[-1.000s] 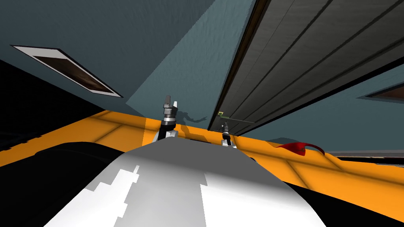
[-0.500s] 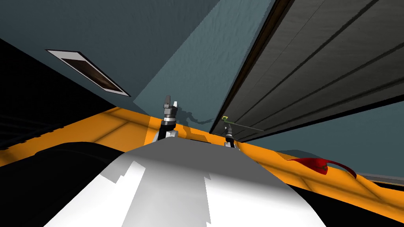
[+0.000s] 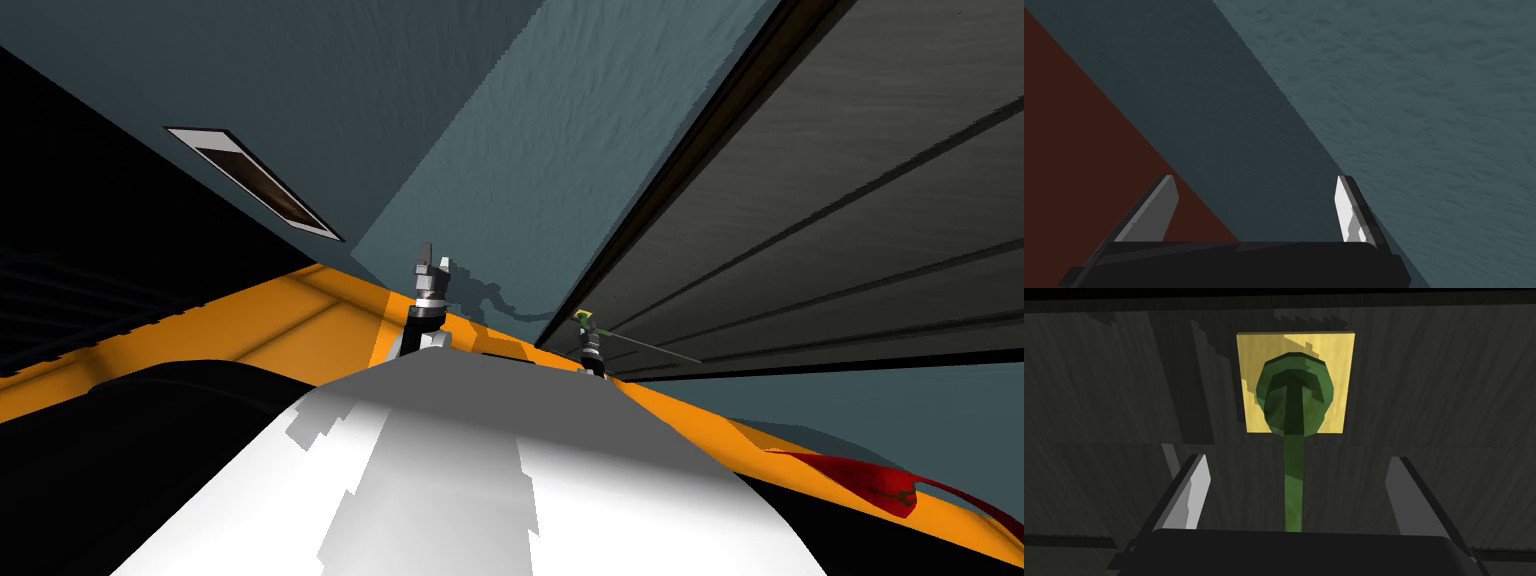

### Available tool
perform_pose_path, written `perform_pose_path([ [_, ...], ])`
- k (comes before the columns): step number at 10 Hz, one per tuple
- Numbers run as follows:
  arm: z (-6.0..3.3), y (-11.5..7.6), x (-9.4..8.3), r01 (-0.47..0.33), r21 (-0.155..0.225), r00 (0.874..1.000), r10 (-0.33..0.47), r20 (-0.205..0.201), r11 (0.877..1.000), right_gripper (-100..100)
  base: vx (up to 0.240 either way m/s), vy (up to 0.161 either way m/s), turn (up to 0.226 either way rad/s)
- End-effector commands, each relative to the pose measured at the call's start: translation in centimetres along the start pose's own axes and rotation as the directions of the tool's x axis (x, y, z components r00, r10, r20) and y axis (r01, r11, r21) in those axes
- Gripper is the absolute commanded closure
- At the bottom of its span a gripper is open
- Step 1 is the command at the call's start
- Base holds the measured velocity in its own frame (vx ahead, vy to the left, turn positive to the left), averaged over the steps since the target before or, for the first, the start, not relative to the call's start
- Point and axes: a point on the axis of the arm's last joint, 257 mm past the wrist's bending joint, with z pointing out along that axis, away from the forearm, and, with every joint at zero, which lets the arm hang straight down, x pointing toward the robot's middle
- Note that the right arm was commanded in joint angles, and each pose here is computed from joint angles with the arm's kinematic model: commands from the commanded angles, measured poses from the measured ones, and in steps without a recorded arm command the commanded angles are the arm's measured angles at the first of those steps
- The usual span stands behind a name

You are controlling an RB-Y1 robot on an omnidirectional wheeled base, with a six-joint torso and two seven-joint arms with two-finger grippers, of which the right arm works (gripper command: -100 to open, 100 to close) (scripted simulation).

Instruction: Pull the door open

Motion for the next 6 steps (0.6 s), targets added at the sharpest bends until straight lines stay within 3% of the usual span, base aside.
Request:
perform_pose_path([
  [1,0.0,0.0,0.0,0.0,0.0,1.0,0.0,0.0,1.0,-100,0.048,-0.007,0.004],
  [2,0.0,0.0,0.0,0.0,0.0,1.0,0.0,0.0,1.0,100,-0.007,0.0,-0.002],
  [6,0.0,0.0,0.0,0.0,0.0,1.0,0.0,0.0,1.0,100,-0.009,0.0,0.003],
])
